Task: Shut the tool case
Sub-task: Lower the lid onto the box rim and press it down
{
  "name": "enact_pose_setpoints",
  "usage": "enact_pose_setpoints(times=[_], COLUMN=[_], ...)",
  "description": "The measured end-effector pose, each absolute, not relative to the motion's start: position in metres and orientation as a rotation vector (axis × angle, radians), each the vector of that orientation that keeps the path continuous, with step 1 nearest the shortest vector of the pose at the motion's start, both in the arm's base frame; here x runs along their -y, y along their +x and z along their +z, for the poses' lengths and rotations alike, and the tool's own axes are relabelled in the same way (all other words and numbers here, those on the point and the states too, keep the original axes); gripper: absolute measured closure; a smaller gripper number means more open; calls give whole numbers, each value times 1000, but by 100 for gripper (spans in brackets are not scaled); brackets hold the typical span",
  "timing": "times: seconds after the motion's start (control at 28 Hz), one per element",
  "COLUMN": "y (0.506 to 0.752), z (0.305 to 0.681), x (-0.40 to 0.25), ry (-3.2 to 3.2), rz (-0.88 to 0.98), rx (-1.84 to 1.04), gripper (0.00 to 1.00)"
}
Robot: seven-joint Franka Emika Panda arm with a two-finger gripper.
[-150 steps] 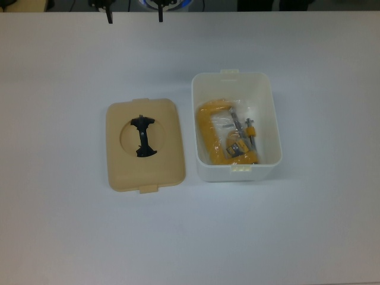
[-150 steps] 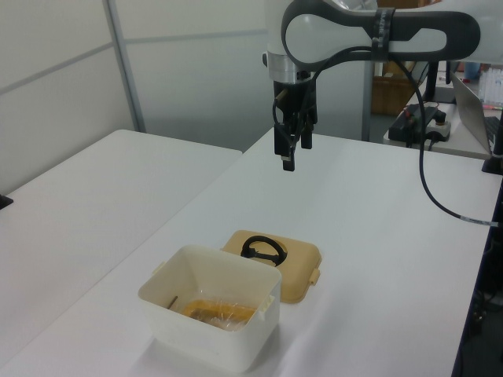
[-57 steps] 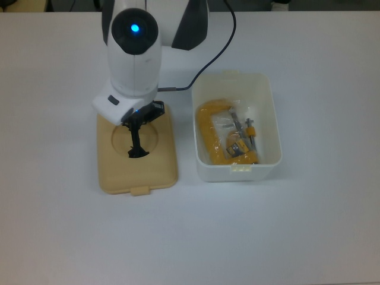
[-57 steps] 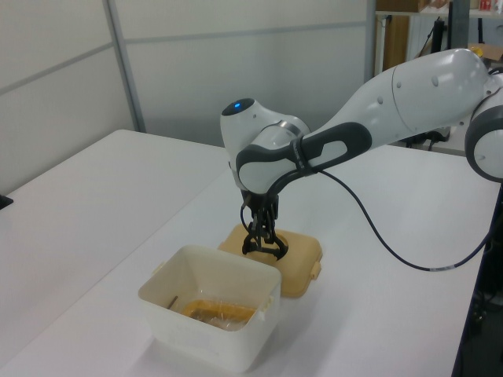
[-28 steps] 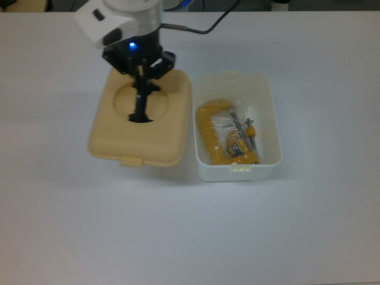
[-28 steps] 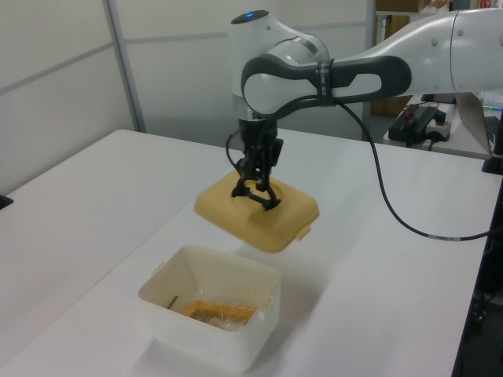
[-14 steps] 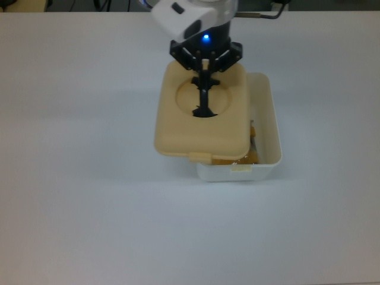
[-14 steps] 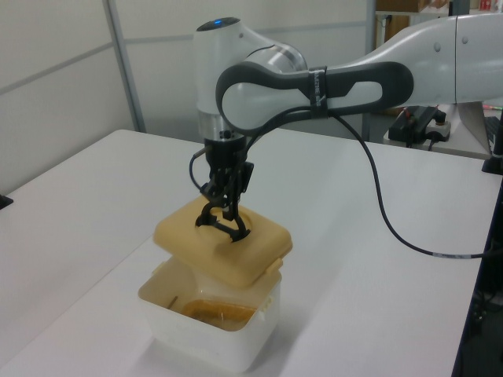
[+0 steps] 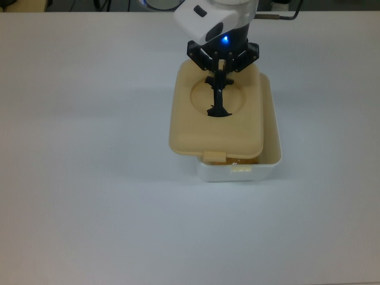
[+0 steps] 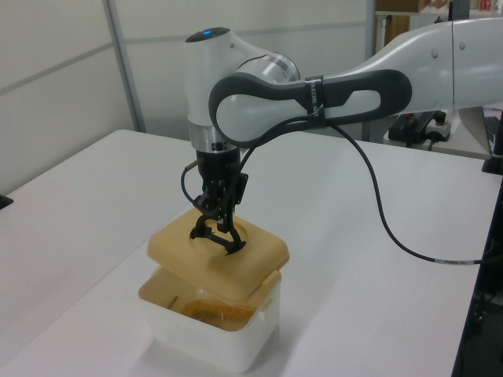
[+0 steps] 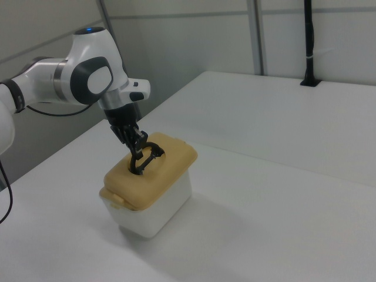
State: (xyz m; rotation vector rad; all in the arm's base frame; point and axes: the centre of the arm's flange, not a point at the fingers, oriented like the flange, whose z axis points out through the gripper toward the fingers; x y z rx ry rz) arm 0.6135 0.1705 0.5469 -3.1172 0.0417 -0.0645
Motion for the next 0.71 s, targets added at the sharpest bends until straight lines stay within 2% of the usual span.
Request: enact_pose_setpoints(times=[0.71], y=[611], z=[527], x=[-200], ry=[-3120], rz=[-14], rx=[29], gripper=[89])
